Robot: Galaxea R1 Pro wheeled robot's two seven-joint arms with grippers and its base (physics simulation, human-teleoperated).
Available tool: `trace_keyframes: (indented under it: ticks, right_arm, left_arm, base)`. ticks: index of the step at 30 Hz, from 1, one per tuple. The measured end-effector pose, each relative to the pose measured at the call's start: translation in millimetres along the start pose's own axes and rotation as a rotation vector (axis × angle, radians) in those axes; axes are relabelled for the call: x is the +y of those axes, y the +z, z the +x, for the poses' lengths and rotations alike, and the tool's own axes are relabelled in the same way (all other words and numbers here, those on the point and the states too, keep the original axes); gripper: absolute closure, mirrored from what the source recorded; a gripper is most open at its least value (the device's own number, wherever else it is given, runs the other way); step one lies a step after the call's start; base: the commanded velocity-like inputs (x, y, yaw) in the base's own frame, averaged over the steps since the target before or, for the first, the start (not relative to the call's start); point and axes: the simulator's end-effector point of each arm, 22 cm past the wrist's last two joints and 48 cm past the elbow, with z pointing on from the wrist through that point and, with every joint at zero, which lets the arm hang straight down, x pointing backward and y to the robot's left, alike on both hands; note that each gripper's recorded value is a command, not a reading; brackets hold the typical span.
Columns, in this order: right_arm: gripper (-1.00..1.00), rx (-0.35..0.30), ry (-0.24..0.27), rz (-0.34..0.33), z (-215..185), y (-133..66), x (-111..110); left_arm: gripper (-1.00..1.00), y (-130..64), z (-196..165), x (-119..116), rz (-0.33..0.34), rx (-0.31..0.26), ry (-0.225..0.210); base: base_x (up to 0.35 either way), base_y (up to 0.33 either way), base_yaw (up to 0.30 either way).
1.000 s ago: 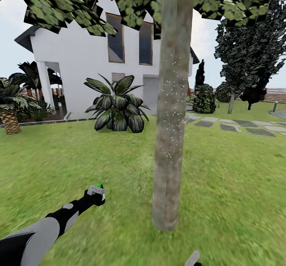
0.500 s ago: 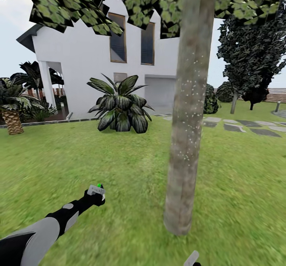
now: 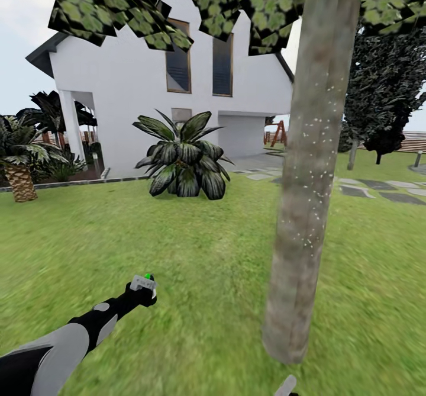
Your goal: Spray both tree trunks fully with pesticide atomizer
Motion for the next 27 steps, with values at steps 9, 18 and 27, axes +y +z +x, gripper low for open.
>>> trace_keyframes:
  ticks: [9,18,27]
  right_arm:
    - [-1.00,0.003,0.001,-0.003,2.5,-0.3,2.4]
    - [-1.00,0.004,0.002,-0.004,3.1,-0.3,3.3]
    - [-1.00,0.004,0.001,-0.004,3.1,-0.3,3.4]
  left_arm:
    - [1.00,0.0,-0.2,0.2,0.000,0.000,0.000]
    - [1.00,-0.1,-0.1,0.4,-0.001,0.000,-0.001]
    - [1.00,0.0,-0.2,0.1,0.000,-0.001,-0.001]
  base:
    - [0.124,0.339,0.000]
    - [0.007,0.350,0.000]
    - [0.127,0.333,0.000]
